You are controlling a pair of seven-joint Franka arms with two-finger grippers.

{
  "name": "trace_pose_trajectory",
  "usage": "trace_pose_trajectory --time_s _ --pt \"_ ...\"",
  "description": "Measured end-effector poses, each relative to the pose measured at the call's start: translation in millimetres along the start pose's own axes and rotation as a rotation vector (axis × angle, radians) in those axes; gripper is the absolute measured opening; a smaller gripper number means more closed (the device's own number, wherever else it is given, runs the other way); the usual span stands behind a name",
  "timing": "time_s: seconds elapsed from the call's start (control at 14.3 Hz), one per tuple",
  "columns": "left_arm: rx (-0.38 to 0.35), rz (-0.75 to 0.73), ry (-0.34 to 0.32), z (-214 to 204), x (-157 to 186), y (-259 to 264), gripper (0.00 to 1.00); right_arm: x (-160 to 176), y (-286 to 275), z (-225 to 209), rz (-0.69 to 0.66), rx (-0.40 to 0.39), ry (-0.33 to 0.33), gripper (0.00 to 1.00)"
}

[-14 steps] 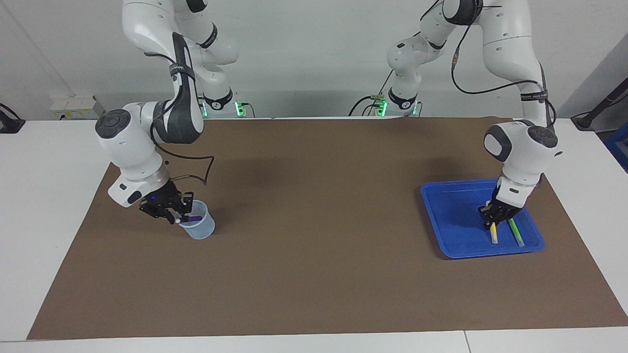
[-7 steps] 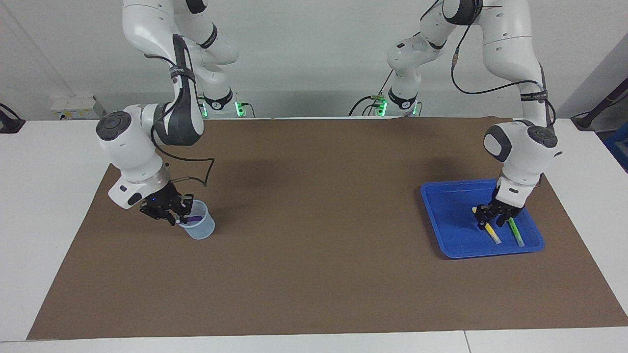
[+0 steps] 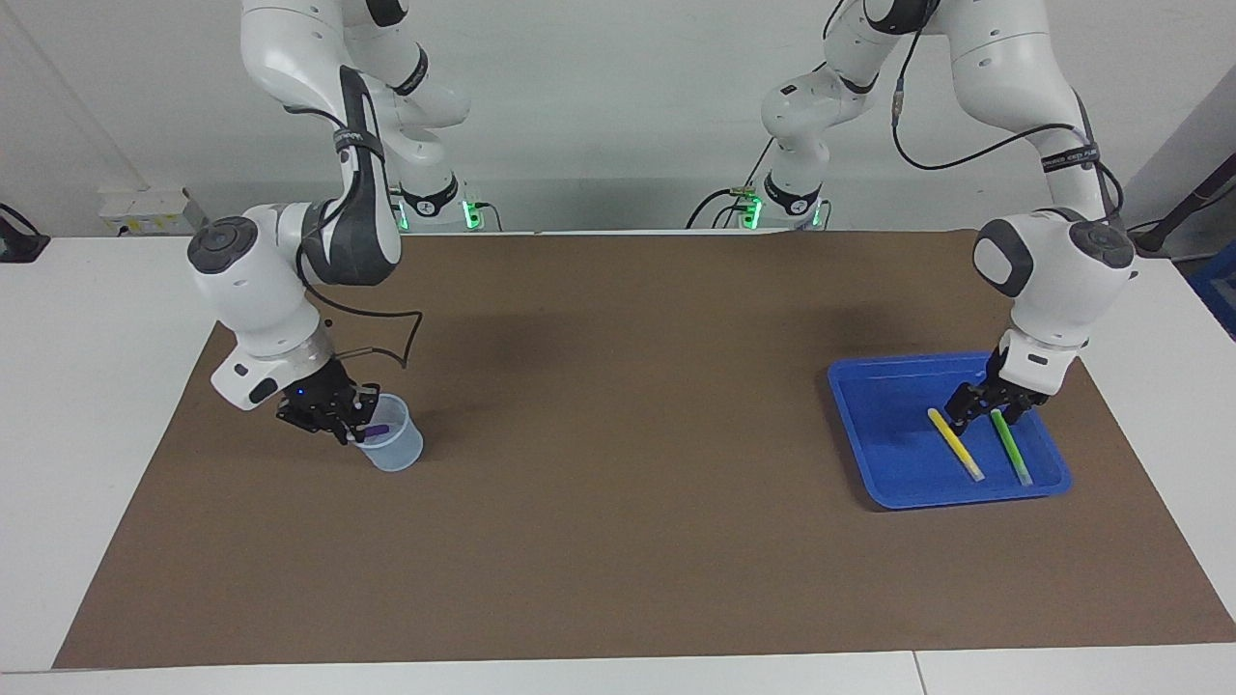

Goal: Right arm passes pens to left for tray arrangement

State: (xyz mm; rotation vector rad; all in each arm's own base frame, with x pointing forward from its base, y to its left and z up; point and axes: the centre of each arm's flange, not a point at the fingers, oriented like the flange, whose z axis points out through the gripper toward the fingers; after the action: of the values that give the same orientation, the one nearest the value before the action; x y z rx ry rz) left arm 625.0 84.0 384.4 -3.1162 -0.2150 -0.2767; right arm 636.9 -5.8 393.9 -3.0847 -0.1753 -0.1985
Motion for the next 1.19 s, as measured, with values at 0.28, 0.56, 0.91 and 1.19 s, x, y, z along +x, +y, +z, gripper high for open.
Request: trace_pose_trajectory --time_s 0.28,0.56,0.91,1.19 --pt "-0.027 -0.111 -0.071 -28.7 -9.8 17.0 1.00 2.8 -4.4 -23.6 -0.008 0.008 -0.022 0.19" --pt "-0.071 -0.338 -0.144 -56.0 -24.0 61.4 1.00 -3.7 -11.7 -72.4 -0.018 0.014 -0.016 0.19" --pt "-0.078 -0.614 -0.215 -77.5 -50.2 160.3 1.00 -17.5 -16.8 -154.3 -0.027 0.025 -0.051 0.19" --pt "-0.104 -0.786 -0.264 -90.6 -75.0 231.2 1.00 -19.7 -20.6 -184.8 -0.019 0.028 -0.057 0.19"
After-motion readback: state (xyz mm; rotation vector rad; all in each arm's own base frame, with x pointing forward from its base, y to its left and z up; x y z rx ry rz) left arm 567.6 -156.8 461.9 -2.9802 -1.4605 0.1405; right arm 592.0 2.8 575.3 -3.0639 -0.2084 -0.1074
